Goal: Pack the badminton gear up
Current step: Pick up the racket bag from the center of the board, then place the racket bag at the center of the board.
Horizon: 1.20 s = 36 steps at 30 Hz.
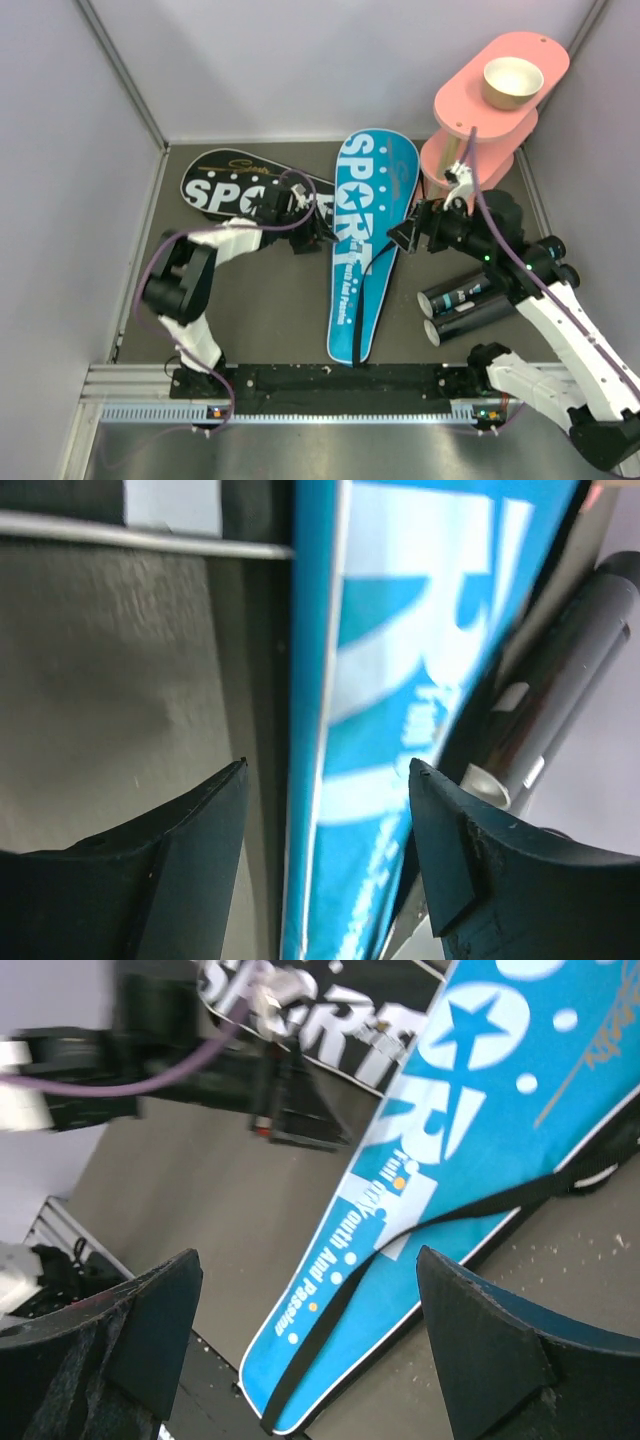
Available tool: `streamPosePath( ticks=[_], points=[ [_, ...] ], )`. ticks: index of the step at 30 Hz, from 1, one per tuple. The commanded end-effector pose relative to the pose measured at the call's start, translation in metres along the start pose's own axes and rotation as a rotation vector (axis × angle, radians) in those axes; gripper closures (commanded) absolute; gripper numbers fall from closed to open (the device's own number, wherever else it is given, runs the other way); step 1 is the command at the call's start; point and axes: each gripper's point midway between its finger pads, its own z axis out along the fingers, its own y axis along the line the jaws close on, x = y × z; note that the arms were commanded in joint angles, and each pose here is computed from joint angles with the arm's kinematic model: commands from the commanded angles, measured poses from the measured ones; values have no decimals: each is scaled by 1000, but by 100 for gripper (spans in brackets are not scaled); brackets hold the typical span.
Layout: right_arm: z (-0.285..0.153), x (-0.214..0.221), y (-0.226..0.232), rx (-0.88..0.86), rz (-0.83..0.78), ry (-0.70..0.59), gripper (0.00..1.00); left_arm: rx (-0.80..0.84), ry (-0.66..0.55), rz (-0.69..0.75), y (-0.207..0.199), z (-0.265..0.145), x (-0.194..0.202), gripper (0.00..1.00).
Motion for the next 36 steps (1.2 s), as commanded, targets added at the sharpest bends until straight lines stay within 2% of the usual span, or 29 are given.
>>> streamPosePath(
  ticks=[1, 4, 6, 8, 11, 12, 16, 18, 19, 21, 22, 23, 24, 25, 26, 27, 28, 29, 30, 32, 33, 35, 36],
  points=[
    [-26, -4, 19, -88, -69, -60, 13, 179, -68, 95, -40, 19, -39, 30],
    [-44, -10, 22, -88, -110, -112, 11, 184, -68, 125, -34, 34, -44, 28],
    [-52, -13, 24, -89, -131, -135, 10, 237, 3, 123, -36, 47, -37, 30],
    [-56, -17, 26, -94, -144, -150, 10, 294, 64, 77, -37, 57, -26, 32],
    [-61, -22, 29, -99, -148, -169, 9, 401, 41, 28, -50, 61, -30, 40],
    [-62, -24, 31, -104, -149, -173, 9, 431, 38, 18, -55, 60, -31, 56],
    [-61, -24, 33, -115, -133, -172, 9, 454, -9, 45, -70, 45, -41, 91],
    [-59, -22, 31, -109, -124, -166, 9, 440, -76, 48, -71, 32, -48, 93],
    [-58, -23, 31, -109, -117, -168, 9, 460, -133, 71, -85, 11, -59, 100],
    [-56, -21, 32, -113, -112, -158, 9, 444, -206, 62, -84, -9, -64, 100],
    [-54, -22, 32, -117, -109, -156, 9, 467, -278, 85, -98, -37, -75, 100],
    [-53, -22, 32, -118, -107, -152, 9, 448, -311, 58, -91, -46, -73, 100],
    [-53, -22, 33, -120, -106, -153, 9, 475, -410, 74, -107, -80, -81, 100],
    [-53, -23, 34, -126, -106, -154, 9, 437, -561, 30, -98, -101, -101, 100],
    [-53, -24, 34, -127, -104, -155, 9, 378, -636, -63, -71, -108, -97, 100],
    [-53, -24, 36, -132, -104, -156, 9, 405, -776, -96, -79, -149, -102, 100],
    [-54, -25, 37, -135, -101, -159, 9, 316, -987, -221, -50, -173, -120, 100],
    [-54, -25, 38, -142, -99, -159, 9, 256, -1032, -296, -21, -175, -109, 100],
    [-53, -26, 40, -152, -96, -157, 9, 289, -1106, -368, -19, -198, -107, 100],
    [-53, -27, 42, -163, -91, -159, 9, 211, -1245, -562, 25, -214, -105, 100],
    [-52, -26, 44, -172, -87, -154, 9, 221, -1305, -611, 33, -225, -104, 100],
    [-52, -26, 46, -185, -85, -149, 9, 245, -1386, -713, 57, -232, -98, 100],
    [-50, -25, 47, -190, -84, -141, 9, 260, -1381, -752, 61, -230, -95, 100]
  ],
)
